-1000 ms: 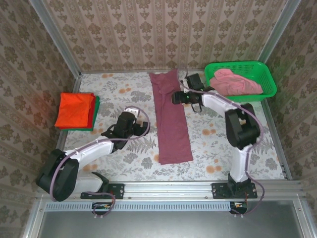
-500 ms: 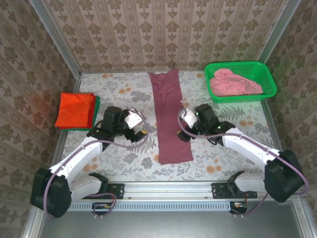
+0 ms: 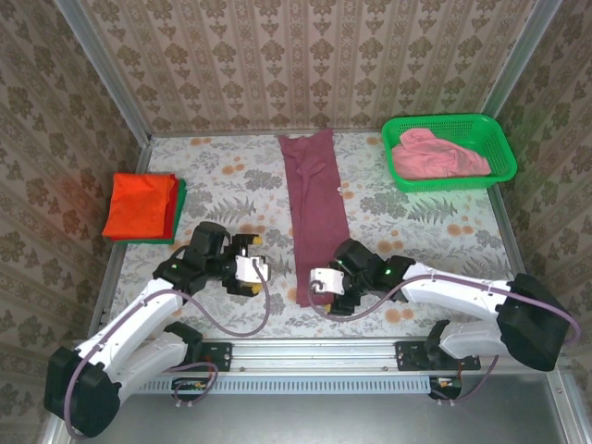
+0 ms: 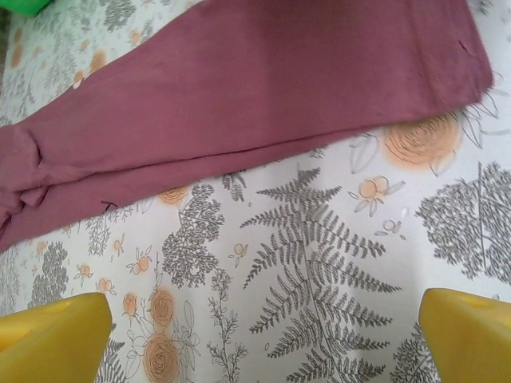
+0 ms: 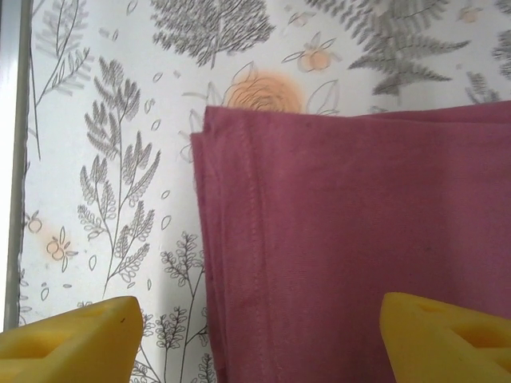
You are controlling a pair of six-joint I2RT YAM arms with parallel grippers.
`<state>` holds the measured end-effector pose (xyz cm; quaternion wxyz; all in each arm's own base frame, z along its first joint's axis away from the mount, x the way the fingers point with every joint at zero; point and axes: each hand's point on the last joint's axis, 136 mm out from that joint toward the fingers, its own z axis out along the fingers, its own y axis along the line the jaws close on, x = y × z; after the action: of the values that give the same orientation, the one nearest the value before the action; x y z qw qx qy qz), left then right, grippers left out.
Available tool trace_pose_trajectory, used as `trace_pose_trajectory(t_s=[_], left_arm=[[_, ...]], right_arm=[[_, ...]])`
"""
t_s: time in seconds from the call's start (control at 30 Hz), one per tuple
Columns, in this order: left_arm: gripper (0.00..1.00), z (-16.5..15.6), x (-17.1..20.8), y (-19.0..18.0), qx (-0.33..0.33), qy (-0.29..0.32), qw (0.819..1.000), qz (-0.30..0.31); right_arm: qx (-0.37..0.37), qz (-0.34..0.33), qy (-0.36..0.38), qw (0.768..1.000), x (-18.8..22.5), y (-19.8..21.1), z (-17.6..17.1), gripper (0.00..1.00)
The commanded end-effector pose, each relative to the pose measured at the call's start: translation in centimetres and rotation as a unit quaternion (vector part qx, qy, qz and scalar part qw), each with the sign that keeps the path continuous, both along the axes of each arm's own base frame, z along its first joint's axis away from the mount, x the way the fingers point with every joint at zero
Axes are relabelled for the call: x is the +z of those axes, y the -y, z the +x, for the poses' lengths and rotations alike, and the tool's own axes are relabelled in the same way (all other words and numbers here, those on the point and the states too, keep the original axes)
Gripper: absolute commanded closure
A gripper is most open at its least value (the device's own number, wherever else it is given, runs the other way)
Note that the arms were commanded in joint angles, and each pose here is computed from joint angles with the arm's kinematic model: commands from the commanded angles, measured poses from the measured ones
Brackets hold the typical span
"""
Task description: Fold and stack the t-shirts
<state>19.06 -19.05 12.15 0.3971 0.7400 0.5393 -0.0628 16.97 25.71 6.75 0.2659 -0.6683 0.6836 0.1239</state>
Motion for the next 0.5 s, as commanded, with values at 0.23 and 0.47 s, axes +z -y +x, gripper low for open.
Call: trace_pose_trajectory(t_s=[0.23, 0.47], left_arm=[[0.00, -1.3, -1.6, 0.5, -0.073, 0.043, 0.995, 0.047], [0.00, -1.5, -1.7, 1.1, -0.091, 0.055, 0.993, 0.054]], right_arm=[[0.038, -0.097, 0.012, 0.995, -4.0, 0.6, 0.1, 0.38], [0.039, -0.130, 0.011, 0.991, -5.4, 0.8, 0.4, 0.53]])
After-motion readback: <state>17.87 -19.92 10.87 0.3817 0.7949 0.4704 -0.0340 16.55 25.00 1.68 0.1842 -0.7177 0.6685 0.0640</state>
